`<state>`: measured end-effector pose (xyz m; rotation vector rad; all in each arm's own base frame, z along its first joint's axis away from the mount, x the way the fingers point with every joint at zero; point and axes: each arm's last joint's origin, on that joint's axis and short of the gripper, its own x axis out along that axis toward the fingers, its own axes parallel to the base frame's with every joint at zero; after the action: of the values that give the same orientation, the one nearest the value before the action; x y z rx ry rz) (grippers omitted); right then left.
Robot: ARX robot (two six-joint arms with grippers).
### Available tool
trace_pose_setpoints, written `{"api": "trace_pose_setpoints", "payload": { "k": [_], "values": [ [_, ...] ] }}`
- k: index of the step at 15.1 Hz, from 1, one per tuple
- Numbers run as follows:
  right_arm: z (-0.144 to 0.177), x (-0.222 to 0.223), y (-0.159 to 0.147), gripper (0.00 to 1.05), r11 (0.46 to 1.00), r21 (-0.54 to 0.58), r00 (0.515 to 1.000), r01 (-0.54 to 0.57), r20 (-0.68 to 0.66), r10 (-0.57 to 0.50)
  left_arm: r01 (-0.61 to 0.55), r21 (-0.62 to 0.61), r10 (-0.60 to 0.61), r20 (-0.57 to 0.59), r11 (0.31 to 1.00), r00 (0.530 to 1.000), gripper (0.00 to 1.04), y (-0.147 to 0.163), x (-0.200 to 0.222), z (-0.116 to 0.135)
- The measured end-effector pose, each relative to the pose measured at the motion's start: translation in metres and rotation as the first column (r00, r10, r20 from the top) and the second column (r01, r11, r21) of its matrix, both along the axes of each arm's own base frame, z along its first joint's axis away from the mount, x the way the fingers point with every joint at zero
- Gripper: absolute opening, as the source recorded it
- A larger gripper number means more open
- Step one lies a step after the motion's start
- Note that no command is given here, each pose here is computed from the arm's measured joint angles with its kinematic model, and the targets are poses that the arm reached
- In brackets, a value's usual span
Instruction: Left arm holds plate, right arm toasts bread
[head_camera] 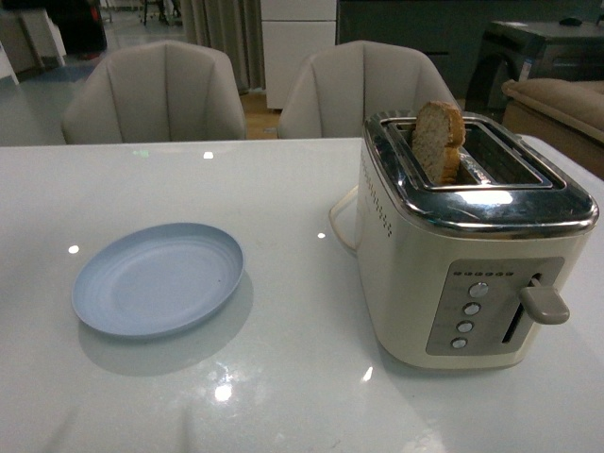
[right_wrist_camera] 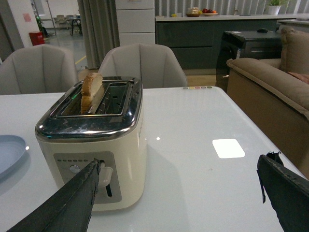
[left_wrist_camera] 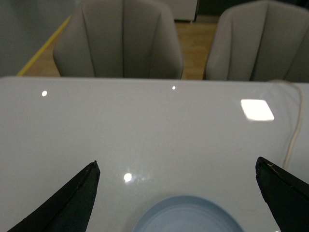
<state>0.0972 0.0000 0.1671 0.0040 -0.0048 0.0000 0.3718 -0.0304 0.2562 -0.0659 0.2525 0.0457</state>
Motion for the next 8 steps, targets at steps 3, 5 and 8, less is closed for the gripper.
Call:
{"api": "trace_pose_setpoints", "payload": {
  "k": [3,5,8],
  "values": [
    [0.000,0.000,0.000,0.98,1.000,0.000,1.000,0.000,0.000,0.000,0.067,0.041,-0.072,0.139,0.997,0.988,0.98,-0.016,-0.027,0.054],
    [0.000,0.000,0.000,0.98,1.000,0.000,1.000,0.000,0.000,0.000,0.098,0.077,-0.110,0.170,0.992,0.979,0.98,-0.027,-0.037,0.067],
    [0.000,0.000,0.000,0.98,1.000,0.000,1.000,0.001,0.000,-0.001,0.041,0.086,-0.063,0.271,0.995,0.961,0.74,-0.016,-0.063,0.049]
  ]
}}
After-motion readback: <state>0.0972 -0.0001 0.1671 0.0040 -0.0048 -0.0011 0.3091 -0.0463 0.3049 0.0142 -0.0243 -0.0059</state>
